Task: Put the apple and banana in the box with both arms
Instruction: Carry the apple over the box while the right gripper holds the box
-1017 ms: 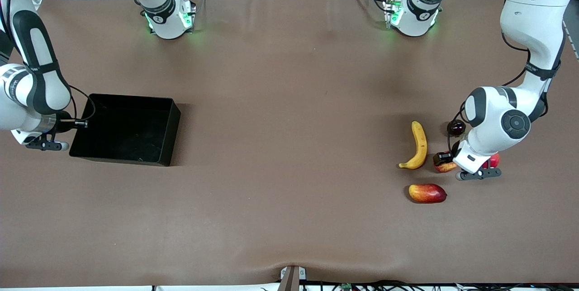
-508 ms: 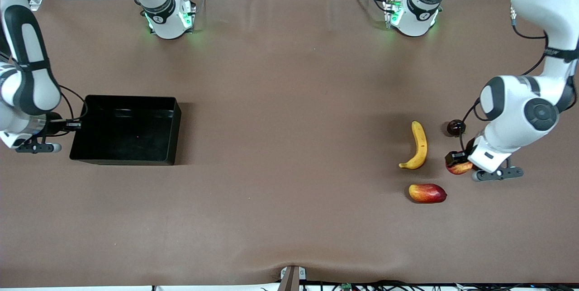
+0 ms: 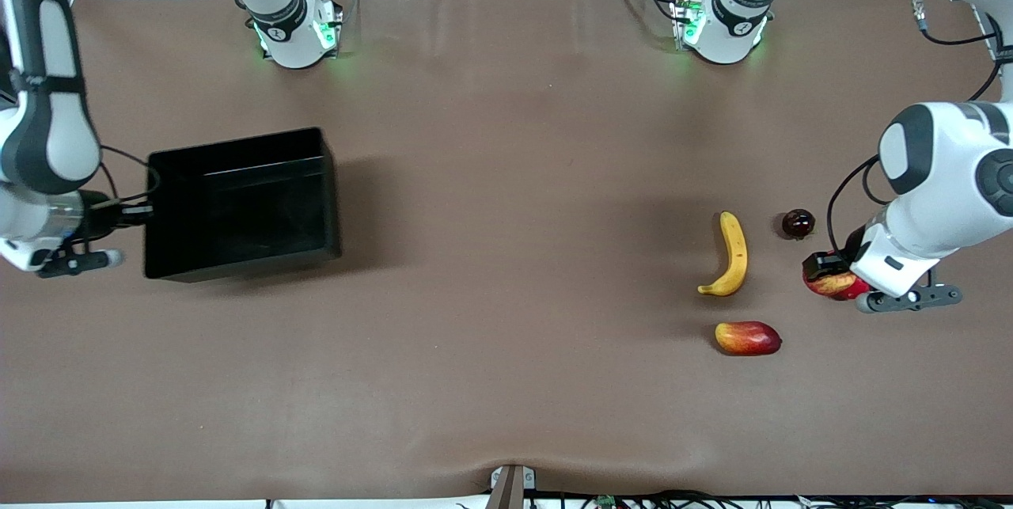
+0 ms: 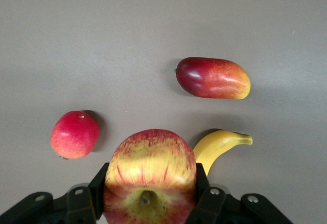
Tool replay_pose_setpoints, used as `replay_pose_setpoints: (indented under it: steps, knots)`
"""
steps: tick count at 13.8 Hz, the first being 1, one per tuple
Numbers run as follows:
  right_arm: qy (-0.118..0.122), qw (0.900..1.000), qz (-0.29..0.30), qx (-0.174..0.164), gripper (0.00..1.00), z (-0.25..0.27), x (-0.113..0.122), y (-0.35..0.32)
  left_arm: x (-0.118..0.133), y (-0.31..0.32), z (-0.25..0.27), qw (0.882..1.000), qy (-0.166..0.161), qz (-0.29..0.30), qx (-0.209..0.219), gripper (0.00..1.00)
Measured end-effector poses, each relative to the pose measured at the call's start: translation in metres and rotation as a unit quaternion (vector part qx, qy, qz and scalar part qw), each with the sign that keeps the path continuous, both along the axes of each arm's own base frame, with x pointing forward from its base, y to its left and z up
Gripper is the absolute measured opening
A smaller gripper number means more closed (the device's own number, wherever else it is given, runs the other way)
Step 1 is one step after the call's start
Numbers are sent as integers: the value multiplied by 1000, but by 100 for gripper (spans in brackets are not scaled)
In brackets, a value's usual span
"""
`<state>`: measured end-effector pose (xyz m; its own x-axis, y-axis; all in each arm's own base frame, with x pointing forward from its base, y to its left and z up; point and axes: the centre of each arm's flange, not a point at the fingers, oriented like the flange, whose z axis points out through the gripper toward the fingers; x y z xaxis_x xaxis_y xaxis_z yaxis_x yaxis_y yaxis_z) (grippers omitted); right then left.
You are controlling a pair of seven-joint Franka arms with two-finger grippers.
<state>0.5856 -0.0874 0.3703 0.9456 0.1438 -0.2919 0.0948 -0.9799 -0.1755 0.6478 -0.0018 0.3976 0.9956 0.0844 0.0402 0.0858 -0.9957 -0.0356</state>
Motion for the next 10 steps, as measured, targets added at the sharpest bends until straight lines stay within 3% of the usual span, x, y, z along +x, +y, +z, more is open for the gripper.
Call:
replay_pose_setpoints:
  steps: [5,10]
  knots:
    - [18,999,-44,19,6,24,-3,165,7,-6,61,1000,4,7,-13,66]
    - [-26,998,-59,4,6,22,-20,310,4,-59,87,999,2,11,-33,66]
